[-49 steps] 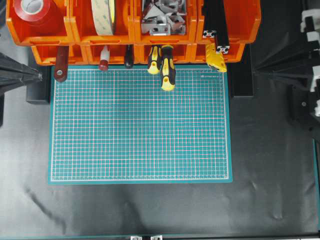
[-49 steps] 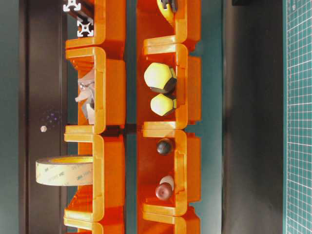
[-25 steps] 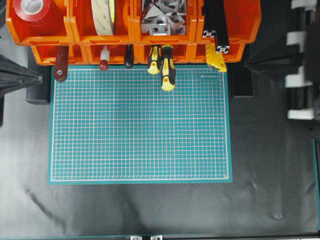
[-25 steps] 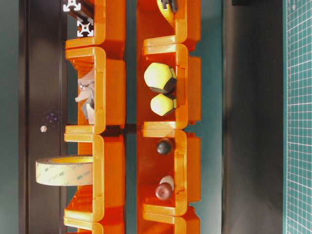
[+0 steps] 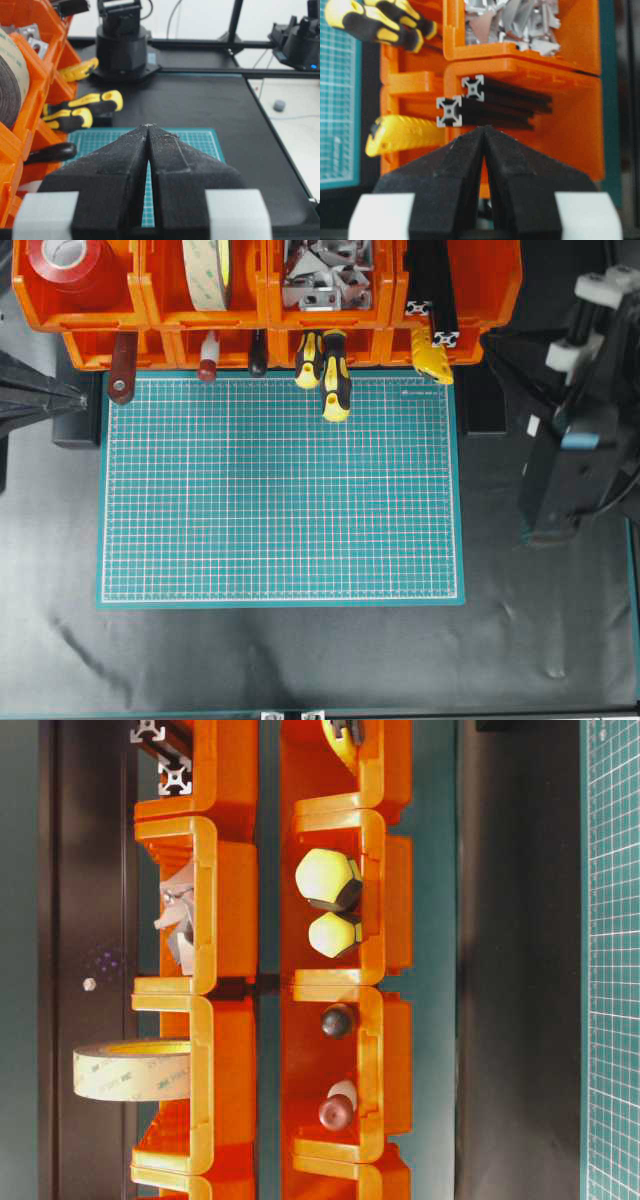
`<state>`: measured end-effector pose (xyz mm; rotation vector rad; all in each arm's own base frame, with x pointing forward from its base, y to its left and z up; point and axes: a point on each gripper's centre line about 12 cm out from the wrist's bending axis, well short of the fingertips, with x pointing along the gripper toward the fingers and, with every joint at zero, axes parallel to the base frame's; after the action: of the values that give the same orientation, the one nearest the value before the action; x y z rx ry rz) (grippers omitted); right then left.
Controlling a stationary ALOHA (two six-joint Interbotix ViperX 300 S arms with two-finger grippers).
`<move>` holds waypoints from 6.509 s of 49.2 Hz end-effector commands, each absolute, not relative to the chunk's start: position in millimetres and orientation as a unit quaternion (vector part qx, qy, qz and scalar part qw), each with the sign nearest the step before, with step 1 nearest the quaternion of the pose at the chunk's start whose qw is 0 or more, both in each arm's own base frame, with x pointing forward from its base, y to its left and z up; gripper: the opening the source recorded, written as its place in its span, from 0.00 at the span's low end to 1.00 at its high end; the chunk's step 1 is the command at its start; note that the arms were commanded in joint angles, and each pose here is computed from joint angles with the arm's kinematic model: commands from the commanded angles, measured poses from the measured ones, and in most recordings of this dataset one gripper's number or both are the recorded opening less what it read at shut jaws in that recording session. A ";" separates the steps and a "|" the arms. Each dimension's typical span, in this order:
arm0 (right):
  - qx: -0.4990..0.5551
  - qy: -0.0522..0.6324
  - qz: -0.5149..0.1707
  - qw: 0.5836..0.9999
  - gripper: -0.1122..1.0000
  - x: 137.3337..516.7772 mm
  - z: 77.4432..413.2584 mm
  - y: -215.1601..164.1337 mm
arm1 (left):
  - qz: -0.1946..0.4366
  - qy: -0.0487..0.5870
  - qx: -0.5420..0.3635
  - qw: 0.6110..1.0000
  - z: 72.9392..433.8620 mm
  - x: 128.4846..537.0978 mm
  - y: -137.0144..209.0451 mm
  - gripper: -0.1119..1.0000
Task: Pick frame from container rack with right arm.
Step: 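Close the right gripper on the black aluminium extrusion in the bin, then pull the black extrusion out of the bin toward the mat center, then lower the held extrusion onto the green cutting mat, then open the right gripper and release the extrusion on the mat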
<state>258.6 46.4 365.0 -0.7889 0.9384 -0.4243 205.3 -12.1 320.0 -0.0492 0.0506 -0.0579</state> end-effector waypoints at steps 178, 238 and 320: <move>-0.542 0.453 -0.080 0.704 0.33 381.0 206.0 194.3 | -0.029 0.013 -0.028 0.999 332.9 190.5 -11.2 0.10; -0.518 0.461 0.018 0.720 0.33 400.9 141.7 139.3 | -0.028 0.007 -0.028 0.999 333.5 186.5 -10.7 0.10; -0.079 0.440 -0.069 0.892 0.83 341.2 189.8 125.8 | -0.028 0.017 -0.027 0.999 334.4 178.7 -10.3 0.10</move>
<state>348.7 130.2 158.0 -0.2333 0.9942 -0.1498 178.9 -10.0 328.4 -0.0555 0.0460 -0.0537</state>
